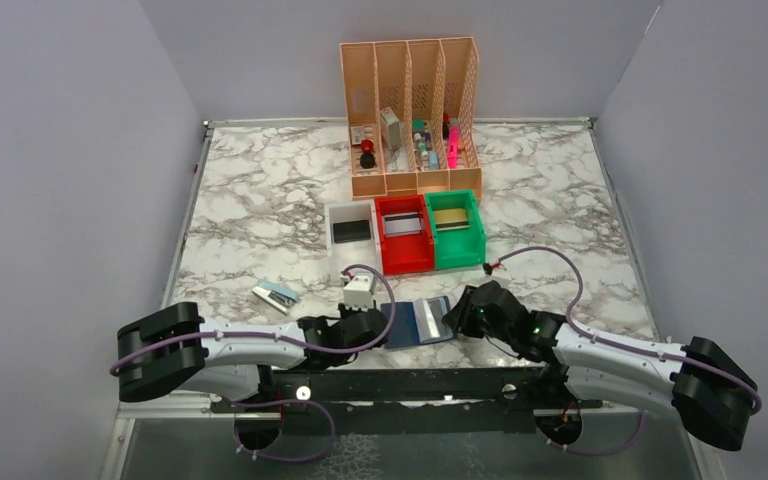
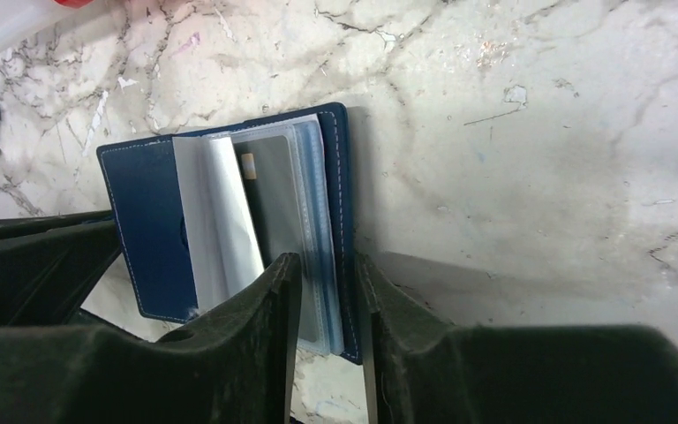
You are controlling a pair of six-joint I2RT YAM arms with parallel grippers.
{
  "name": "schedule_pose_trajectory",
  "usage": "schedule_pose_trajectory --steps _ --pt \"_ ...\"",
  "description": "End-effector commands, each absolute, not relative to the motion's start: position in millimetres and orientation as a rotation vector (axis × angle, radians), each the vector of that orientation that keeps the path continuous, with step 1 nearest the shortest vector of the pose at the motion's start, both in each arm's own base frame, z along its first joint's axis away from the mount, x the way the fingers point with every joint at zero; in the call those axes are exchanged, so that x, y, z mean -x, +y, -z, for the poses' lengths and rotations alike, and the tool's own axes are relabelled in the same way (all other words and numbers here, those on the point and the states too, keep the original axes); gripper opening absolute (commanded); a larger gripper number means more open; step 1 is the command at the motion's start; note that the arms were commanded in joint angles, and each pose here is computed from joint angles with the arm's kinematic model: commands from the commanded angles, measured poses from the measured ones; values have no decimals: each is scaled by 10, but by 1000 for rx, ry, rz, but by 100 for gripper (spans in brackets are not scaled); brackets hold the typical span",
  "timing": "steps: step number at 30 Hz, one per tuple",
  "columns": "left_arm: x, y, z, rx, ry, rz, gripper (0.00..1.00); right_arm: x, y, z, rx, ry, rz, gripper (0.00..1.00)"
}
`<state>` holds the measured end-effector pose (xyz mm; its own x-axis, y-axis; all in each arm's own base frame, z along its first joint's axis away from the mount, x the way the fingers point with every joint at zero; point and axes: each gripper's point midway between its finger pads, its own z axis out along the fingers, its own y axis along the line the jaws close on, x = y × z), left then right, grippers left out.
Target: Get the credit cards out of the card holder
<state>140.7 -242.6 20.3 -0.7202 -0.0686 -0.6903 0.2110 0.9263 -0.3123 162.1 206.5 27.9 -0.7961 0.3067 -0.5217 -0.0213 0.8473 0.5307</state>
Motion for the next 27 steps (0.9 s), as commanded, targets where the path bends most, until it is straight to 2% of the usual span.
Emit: schedule_pose_trajectory --steps 1,6,10,27 --pt "-1359 -2279 -9 -232 2379 333 0 -1656 1984 -439 -146 2379 -646 36" --pt "-1366 -2330 -49 -255 2372 344 0 -1625 2054 -633 -40 2325 -726 47" --pt "-1362 -2349 -81 -260 2366 363 0 -1559 2245 -772 90 2289 -849 49" --pt "-1339 -2407 -116 -274 2359 417 0 -1492 2535 -524 209 2388 -915 46"
